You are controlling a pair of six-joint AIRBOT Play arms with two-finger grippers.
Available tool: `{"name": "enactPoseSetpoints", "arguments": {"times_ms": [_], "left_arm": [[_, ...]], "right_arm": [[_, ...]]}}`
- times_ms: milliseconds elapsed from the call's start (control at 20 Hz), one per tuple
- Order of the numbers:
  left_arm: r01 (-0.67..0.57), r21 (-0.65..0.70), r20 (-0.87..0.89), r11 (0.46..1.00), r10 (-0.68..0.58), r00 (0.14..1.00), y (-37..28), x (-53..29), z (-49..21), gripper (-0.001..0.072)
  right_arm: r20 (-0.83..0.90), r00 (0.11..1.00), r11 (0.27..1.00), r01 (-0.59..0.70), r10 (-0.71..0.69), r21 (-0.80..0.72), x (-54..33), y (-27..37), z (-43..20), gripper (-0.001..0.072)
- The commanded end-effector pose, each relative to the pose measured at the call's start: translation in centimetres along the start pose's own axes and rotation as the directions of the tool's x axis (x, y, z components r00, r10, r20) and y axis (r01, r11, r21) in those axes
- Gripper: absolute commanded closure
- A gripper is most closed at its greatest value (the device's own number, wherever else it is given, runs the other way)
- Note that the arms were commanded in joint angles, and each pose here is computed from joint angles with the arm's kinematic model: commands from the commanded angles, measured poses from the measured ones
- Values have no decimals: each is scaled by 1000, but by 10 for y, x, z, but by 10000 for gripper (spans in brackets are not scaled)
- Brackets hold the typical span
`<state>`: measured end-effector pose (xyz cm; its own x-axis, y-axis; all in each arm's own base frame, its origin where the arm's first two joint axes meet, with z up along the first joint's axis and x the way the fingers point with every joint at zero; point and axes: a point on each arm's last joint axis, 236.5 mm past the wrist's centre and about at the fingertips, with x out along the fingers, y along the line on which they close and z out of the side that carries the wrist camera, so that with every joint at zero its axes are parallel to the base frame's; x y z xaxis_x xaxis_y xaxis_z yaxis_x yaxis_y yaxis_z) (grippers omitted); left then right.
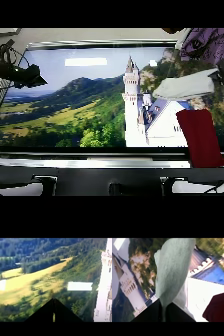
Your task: Fold the clothes and pants, and hang the long-sleeved shirts on hangers.
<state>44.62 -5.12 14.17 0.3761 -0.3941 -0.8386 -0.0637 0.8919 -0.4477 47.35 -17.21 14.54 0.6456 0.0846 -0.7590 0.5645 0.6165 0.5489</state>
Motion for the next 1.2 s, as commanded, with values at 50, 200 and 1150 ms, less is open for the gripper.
{"name": "enactPoseSetpoints", "arguments": {"times_ms": [50, 200, 1150], "left_arm": [[-2, -2, -29, 1000, 2, 1000, 1, 0, -7, 685], [-3, -1, -35, 1000, 3, 999, 1, 0, -8, 685], [-3, 0, -35, 1000, 3, 999, 1, 0, -8, 685]], "right_arm": [[73, 971, 973, 225, -227, 42, -40, -51, 11, 683], [84, 942, 945, 319, -324, 70, -60, -70, 8, 683], [-214, 550, 556, 830, -807, 36, -128, -206, -83, 682]]}}
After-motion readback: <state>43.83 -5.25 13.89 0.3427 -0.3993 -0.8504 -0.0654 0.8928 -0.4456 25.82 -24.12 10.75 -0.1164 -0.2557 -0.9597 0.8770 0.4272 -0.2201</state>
